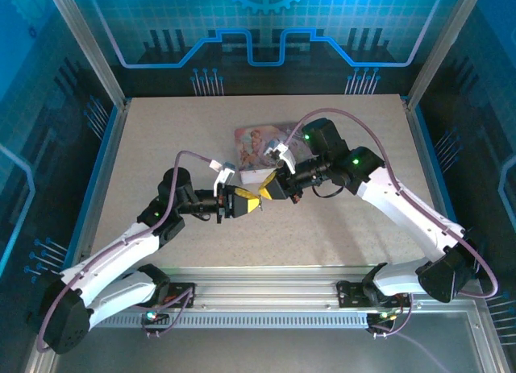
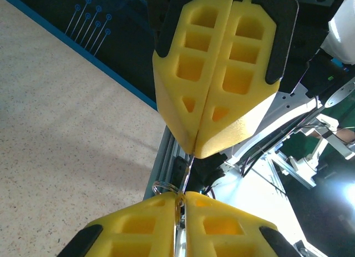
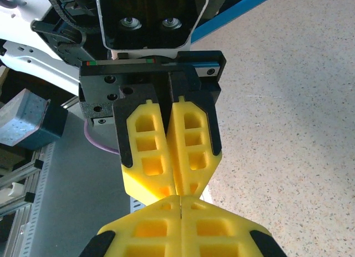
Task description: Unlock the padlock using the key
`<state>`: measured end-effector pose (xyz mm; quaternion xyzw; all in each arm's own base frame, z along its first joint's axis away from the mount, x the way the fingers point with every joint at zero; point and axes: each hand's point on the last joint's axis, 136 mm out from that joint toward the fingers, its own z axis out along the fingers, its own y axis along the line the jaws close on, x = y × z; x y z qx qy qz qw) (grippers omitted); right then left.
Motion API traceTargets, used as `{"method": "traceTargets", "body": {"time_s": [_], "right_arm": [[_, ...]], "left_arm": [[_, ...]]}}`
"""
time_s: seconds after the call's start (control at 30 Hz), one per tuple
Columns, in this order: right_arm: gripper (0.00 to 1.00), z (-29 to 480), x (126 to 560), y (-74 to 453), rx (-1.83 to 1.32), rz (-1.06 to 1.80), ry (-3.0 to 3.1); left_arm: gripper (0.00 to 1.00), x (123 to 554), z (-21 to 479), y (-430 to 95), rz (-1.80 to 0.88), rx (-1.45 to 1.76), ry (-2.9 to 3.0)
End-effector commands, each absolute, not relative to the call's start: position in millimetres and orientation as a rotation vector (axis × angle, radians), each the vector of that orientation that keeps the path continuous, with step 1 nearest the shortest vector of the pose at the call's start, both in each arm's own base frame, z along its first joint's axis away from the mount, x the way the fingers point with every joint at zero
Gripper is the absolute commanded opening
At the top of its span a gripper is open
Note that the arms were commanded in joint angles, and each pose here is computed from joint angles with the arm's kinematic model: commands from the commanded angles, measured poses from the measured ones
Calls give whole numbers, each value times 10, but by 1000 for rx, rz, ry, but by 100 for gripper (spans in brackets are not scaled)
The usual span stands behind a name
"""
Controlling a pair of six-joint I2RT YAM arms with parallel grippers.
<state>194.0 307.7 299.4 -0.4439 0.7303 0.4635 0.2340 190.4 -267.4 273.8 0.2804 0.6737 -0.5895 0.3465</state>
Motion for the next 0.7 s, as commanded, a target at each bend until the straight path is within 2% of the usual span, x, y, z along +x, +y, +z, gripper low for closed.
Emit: {"method": "traceTargets", "body": {"time_s": [0.0, 0.17, 0.27, 0.33, 0.4, 0.53, 0.67], "right_arm": [[0, 3023, 1869, 3079, -1226, 1326, 1984], [0, 3001, 1913, 3072, -1204, 1303, 2002], [5, 2984, 1986, 3050, -1161, 1266, 2020], [13, 2961, 2045, 3032, -1125, 1240, 2037], [28, 2940, 2106, 3007, -1088, 1212, 2051], [50, 2891, 2244, 2928, -998, 1139, 2085], [59, 2750, 2428, 2774, -874, 1031, 2137]], "left_arm": [[13, 1881, 2807, -2678, -1523, 742, 1715], [1, 1878, 2794, -2680, -1522, 746, 1719], [0, 1899, 2760, -2671, -1506, 732, 1733], [0, 1926, 2716, -2659, -1487, 713, 1753], [0, 1939, 2679, -2648, -1471, 704, 1770], [0, 1986, 2534, -2595, -1402, 668, 1837], [0, 2033, 2294, -2495, -1308, 605, 1939]]}}
